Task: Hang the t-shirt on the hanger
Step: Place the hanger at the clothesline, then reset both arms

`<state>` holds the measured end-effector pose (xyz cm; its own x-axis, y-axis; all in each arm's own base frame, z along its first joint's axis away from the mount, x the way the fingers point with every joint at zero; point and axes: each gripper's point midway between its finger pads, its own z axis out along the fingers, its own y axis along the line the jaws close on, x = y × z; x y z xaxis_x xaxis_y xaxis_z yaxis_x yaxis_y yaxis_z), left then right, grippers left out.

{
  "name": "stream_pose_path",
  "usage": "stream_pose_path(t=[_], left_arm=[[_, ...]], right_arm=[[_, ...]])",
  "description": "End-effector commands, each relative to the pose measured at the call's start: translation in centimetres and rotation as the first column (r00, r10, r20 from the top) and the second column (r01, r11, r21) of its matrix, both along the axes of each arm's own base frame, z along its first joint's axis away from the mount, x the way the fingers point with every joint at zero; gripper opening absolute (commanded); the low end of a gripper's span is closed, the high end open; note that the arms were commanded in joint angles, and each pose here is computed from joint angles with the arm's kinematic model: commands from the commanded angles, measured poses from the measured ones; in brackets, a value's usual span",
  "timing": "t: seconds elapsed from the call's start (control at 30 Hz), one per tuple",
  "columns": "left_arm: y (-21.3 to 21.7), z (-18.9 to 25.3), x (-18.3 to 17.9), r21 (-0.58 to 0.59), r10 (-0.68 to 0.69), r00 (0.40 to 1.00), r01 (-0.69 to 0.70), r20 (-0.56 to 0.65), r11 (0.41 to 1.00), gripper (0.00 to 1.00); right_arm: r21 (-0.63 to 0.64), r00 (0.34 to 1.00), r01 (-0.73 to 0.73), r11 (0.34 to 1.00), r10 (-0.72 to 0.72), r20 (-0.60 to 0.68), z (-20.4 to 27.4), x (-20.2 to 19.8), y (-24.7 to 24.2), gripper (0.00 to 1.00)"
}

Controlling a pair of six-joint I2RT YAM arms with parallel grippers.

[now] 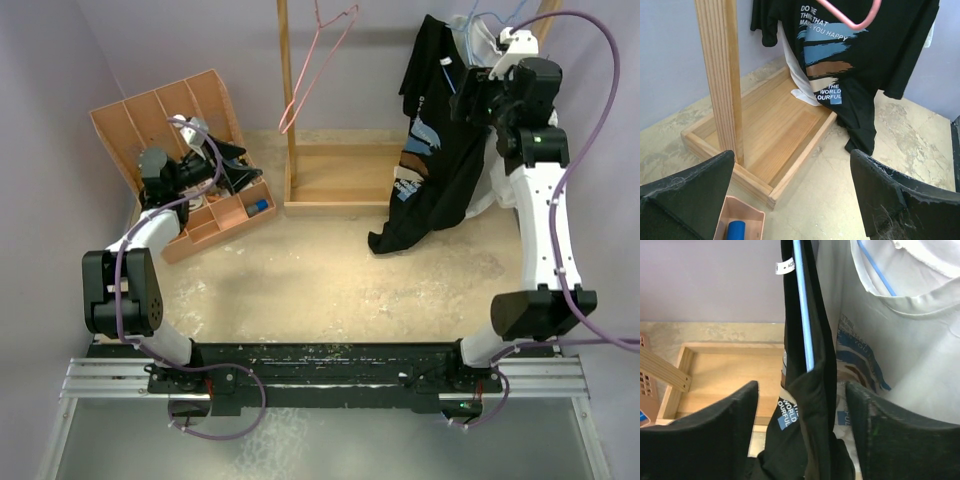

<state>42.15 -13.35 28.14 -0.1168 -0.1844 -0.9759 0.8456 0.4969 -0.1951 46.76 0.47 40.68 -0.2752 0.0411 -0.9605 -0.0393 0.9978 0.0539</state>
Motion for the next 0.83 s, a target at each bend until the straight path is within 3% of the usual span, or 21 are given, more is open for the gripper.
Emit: stream_pose_path(t=[0.0, 0.07, 0.1, 0.13, 0.3, 0.43, 0.8], left_arm=[[-0.3, 0.4, -0.2, 0.012, 0.009, 0.999, -0.009, 0.046, 1.0, 1.0], [-0.5, 0.0, -0.2, 0.025, 0.017, 0.999, -0.018, 0.039, 1.0, 1.0], [-0.7, -0.2, -0.3, 0.035, 0.024, 0.999, -0.025, 0.036, 0.999, 0.99], [-0.8, -0.5, -0.3, 0.042, 0.038, 0.999, -0.039, 0.026, 0.998, 0.99], [-1.8, -2.8, -0.8, 0.104, 0.087, 0.996, -0.084, -0.034, 0.991, 0.99], [-2.7, -3.5, -1.8, 0.119, 0.092, 0.996, -0.09, -0.011, 0.989, 0.99], [-4.1, -6.1, -2.7, 0.153, 0.076, 0.997, -0.075, -0.005, 0.985, 0.99]], right_arm=[[-0.011, 0.979, -0.003, 1.0, 0.006, 0.203, 6.4, -3.3, 0.0, 0.78], [-0.009, 0.976, -0.005, 1.0, 0.006, 0.219, 6.5, -4.7, 0.1, 0.89], [-0.009, 0.974, -0.001, 1.0, 0.003, 0.225, 6.4, -5.6, 0.0, 0.99], [-0.005, 0.973, 0.008, 1.0, -0.006, 0.231, 6.3, -6.4, -0.1, 1.0], [0.013, 0.971, 0.056, 0.998, -0.058, 0.231, 3.8, -10.3, -0.7, 1.0], [0.033, 0.971, 0.094, 0.995, -0.099, 0.217, 1.0, -12.8, -1.2, 1.0], [0.059, 0.991, 0.108, 0.992, -0.112, 0.075, -9.8, -13.4, -1.1, 1.0]])
